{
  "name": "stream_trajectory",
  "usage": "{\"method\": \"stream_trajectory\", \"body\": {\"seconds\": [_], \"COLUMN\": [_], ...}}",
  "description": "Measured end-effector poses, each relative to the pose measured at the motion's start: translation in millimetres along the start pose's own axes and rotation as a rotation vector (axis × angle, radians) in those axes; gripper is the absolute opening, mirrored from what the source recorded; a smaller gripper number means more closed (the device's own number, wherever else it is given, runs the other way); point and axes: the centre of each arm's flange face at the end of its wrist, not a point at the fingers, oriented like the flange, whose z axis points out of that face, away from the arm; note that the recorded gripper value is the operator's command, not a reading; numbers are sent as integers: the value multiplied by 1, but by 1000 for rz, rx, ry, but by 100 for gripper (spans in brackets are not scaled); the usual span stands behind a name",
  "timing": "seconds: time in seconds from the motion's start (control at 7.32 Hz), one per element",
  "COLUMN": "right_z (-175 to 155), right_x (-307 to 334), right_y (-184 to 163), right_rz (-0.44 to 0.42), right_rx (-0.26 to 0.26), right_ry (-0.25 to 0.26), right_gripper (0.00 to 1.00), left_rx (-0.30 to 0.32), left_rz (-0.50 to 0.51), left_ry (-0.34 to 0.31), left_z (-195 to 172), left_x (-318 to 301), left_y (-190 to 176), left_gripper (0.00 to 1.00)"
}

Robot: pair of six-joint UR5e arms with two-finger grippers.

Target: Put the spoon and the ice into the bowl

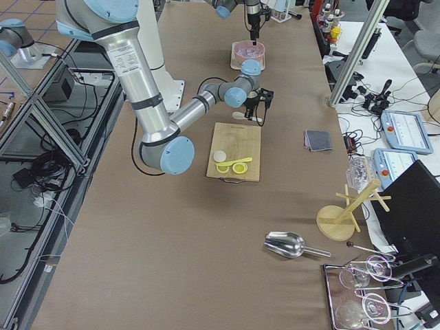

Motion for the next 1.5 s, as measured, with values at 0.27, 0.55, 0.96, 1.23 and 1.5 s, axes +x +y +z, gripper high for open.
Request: {"method": "stream_trajectory", "body": {"seconds": [0.27,0.55,0.96,1.23,1.5], "right_z": [-4,-3,4,19,26], "right_x": [-47,-82,-124,-132,-136], "right_y": [3,9,13,10,11], "right_rz": [64,128,229,289,317], "right_rx": [1,22,83,132,151], "right_ry": [-22,-40,-58,-98,-120], "right_gripper": [0,0,0,0,0], "left_rx": [-27,-45,-51,-51,-53], "left_rz": [16,25,31,34,38], "left_ry": [1,1,-7,-10,-9], "left_z": [14,24,33,38,41], "left_x": [10,15,21,26,31], "left_y": [10,15,14,11,9], "left_gripper": [69,68,67,67,67]}}
